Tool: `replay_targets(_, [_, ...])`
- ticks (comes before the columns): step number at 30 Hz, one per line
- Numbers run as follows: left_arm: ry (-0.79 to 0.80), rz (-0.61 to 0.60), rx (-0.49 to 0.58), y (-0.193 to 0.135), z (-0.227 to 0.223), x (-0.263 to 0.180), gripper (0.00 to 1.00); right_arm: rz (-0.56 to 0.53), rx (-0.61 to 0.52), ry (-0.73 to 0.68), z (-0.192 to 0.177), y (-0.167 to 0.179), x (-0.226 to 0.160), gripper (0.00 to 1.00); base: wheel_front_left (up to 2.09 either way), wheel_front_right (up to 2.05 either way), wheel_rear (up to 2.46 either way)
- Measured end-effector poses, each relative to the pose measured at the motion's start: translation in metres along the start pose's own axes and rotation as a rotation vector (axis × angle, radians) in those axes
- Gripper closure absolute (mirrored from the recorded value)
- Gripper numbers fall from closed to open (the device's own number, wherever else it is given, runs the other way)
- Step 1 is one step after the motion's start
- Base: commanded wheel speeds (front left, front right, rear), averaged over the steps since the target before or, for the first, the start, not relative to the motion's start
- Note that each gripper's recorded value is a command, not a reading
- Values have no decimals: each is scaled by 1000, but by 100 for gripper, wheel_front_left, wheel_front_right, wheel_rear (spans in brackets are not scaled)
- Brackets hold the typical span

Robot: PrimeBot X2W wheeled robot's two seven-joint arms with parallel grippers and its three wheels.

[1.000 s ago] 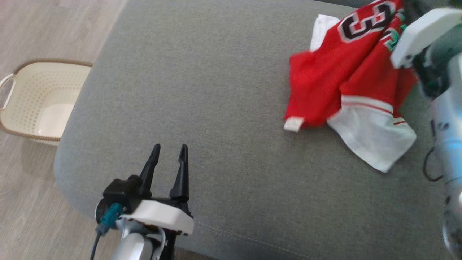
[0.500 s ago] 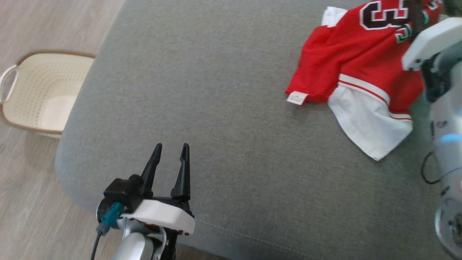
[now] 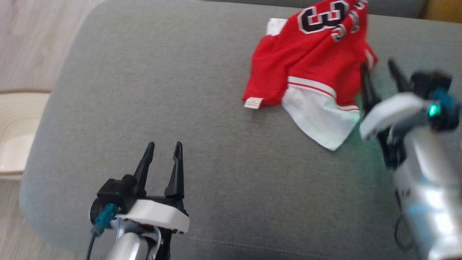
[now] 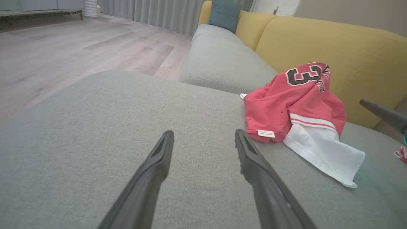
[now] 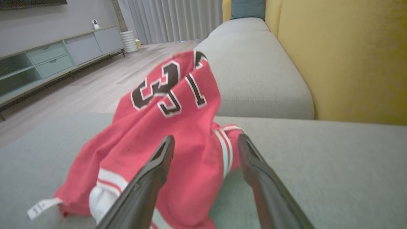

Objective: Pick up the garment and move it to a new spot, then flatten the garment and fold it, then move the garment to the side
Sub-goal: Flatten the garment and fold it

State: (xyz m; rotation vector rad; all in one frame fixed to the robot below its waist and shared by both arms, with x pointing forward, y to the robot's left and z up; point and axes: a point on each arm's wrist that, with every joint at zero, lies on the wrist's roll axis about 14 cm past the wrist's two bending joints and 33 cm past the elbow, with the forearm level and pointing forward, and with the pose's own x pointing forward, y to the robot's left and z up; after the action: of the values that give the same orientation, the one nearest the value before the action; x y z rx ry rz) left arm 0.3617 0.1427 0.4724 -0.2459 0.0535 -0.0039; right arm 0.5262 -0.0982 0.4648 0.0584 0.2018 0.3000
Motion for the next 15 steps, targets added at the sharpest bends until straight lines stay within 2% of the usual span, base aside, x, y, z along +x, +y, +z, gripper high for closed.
replay_targets(7, [-15, -39, 9, -11, 4, 7, 0, -40, 76, 62, -45, -6, -50, 0, 0, 0, 0])
replay_targets(15, [-10, -59, 14, -15, 2, 9, 0, -28, 168, 137, -81, 19, -79, 0, 0, 0, 0])
